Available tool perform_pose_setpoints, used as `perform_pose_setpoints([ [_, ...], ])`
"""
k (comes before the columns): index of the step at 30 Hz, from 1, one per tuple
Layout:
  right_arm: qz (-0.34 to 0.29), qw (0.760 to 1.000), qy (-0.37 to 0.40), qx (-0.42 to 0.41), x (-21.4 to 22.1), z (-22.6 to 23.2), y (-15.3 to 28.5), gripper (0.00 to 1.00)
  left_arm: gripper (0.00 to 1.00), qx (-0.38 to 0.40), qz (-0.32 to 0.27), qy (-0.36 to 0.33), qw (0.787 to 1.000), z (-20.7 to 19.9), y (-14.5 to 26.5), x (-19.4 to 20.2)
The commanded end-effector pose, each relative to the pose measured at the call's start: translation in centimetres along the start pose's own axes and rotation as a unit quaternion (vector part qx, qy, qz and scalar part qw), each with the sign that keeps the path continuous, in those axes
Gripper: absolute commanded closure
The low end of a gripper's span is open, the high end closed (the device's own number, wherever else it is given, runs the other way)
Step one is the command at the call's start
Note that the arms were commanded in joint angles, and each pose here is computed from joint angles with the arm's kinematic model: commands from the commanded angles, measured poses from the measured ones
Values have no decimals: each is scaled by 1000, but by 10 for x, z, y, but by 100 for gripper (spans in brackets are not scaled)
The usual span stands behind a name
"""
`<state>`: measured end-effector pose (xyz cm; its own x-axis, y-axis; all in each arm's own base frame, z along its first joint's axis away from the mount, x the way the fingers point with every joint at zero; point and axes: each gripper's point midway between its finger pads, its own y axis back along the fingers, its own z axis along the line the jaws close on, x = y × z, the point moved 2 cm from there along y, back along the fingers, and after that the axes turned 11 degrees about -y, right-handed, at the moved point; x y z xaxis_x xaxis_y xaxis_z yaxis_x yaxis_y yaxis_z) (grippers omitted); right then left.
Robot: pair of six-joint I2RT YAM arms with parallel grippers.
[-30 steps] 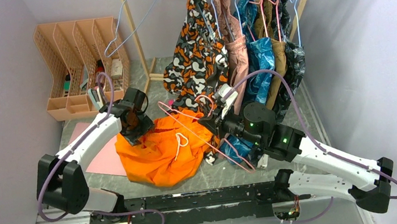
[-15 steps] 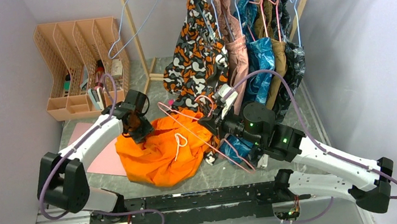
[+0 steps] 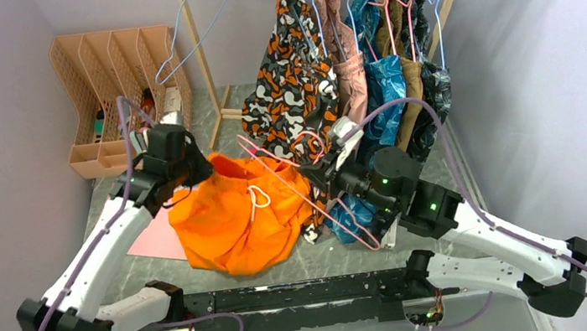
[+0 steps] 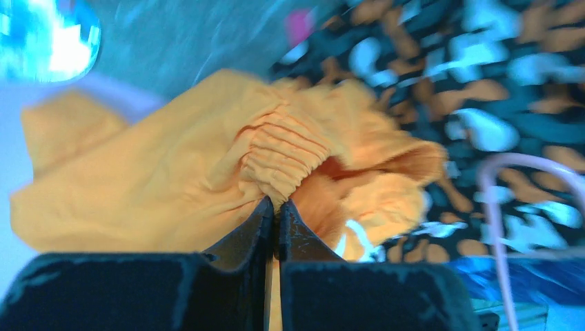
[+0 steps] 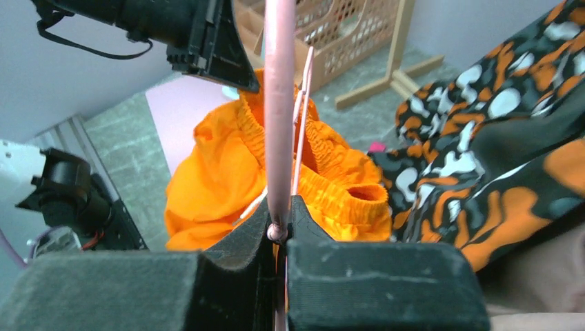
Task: Place the shorts on the hanger
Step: Hang the shorts on the hanger.
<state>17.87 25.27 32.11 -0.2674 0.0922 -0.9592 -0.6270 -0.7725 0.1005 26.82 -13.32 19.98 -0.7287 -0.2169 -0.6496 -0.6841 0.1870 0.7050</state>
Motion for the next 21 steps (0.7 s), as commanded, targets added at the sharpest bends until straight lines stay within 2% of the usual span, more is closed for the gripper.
perform_pose_setpoints([
  [1, -107, 994, 25, 5, -75, 5, 28, 100, 93, 150, -206, -108, 961, -64, 80, -106],
  [4, -160, 987, 31, -1, -115, 12, 47, 100, 93, 217, -276, -152, 924, -92, 130, -139],
  [6, -180, 983, 28, -7, -128, 15, 56, 100, 93, 250, -307, -185, 899, -100, 148, -141],
  [7, -184, 983, 25, -9, -130, 16, 59, 100, 93, 253, -308, -191, 897, -98, 147, -135],
  [10, -165, 986, 20, -7, -114, 12, 56, 100, 93, 226, -281, -182, 915, -75, 120, -101],
  [14, -102, 995, 15, -11, -73, 9, 43, 100, 93, 171, -202, -183, 947, -35, 68, -40],
  [17, -35, 999, 18, -28, -33, 10, 33, 100, 93, 145, -169, -194, 955, -17, 49, -14],
  [21, 40, 998, 20, -51, 4, 13, 29, 100, 93, 140, -152, -214, 955, -10, 45, -2],
])
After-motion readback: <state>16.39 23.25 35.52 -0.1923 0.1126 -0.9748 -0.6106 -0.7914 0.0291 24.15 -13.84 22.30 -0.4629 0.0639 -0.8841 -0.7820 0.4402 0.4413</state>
